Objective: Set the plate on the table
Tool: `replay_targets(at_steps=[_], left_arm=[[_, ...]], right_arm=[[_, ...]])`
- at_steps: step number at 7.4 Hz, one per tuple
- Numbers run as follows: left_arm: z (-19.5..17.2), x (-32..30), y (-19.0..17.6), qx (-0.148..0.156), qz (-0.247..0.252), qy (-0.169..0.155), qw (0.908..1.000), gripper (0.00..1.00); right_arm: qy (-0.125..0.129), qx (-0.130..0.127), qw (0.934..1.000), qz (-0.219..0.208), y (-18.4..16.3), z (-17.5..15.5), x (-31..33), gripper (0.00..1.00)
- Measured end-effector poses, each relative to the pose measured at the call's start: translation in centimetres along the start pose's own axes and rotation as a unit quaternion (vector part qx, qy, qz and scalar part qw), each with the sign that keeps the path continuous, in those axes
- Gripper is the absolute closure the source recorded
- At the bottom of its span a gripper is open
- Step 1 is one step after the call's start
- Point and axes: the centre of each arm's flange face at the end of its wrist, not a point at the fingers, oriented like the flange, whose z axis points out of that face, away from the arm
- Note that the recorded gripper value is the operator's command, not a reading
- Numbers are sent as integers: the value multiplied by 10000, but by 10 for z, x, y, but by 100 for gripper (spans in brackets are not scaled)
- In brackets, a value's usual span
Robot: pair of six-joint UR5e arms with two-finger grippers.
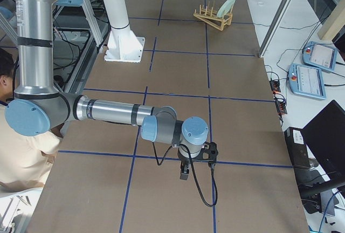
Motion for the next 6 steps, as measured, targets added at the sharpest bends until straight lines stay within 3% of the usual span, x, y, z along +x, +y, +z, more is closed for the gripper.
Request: replay_targets(at_steps=[2,4,5,6], left_arm=[[-20,24,-26,311,389,-22,9988,0],[-58,61,-82,1228,1231,-136,9847,0],[-75,79,-96,1716,1276,-89,9768,0],[-86,101,-103,2071,861,127,9744,0]], right_arm=[[0,3,10000,-2,0,0,0,0],[0,2,10000,-2,0,0,0,0],[0,1,10000,0,0,0,0,0],[0,0,10000,0,0,0,0,0]])
